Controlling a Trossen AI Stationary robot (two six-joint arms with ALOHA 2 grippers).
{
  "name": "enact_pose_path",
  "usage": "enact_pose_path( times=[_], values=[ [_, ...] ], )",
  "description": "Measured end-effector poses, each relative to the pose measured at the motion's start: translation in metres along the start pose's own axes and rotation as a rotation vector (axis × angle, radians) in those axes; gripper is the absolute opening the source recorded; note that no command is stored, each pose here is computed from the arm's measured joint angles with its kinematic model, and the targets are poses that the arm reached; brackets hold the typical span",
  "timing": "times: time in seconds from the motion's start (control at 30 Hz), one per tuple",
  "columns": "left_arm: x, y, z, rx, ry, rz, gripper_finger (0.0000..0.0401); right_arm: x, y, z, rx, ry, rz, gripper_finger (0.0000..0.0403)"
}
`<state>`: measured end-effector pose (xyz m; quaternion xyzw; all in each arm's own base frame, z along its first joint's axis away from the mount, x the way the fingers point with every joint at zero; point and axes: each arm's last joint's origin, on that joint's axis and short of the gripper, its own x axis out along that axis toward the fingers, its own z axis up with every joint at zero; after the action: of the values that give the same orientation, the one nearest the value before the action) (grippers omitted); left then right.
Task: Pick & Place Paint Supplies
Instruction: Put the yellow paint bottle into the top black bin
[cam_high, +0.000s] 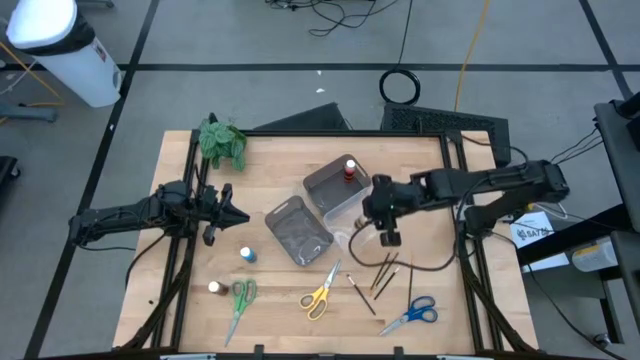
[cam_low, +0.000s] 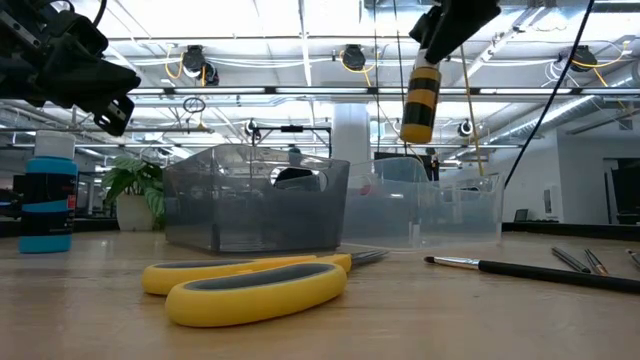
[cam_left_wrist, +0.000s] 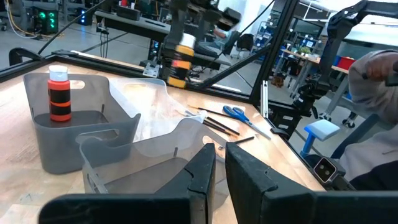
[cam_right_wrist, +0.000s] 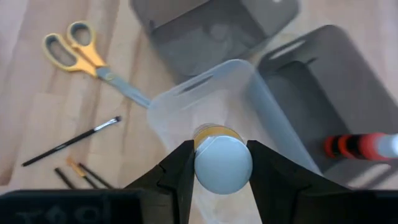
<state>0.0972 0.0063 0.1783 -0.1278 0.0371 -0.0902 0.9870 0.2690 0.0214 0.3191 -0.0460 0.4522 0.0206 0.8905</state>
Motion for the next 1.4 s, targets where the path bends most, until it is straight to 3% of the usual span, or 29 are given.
enact_pose_path(
  times=[0.9, 1.23, 1.4],
  values=[
    [0.000, 0.000, 0.000, 0.000, 0.000, 0.000, 0.0047, -0.013, -0.076, -0.008, 0.140, -0.052, -0.173, 0.0125],
    [0.000, 0.000, 0.000, 0.000, 0.000, 0.000, 0.0047, -0.021, -0.116, -0.008, 0.210, -0.206, -0.144, 0.0111],
    [0.000, 0.000, 0.000, 0.000, 0.000, 0.000, 0.0047, -0.012, -0.133, -0.014, 0.260, -0.168, -0.156, 0.0114]
  ],
)
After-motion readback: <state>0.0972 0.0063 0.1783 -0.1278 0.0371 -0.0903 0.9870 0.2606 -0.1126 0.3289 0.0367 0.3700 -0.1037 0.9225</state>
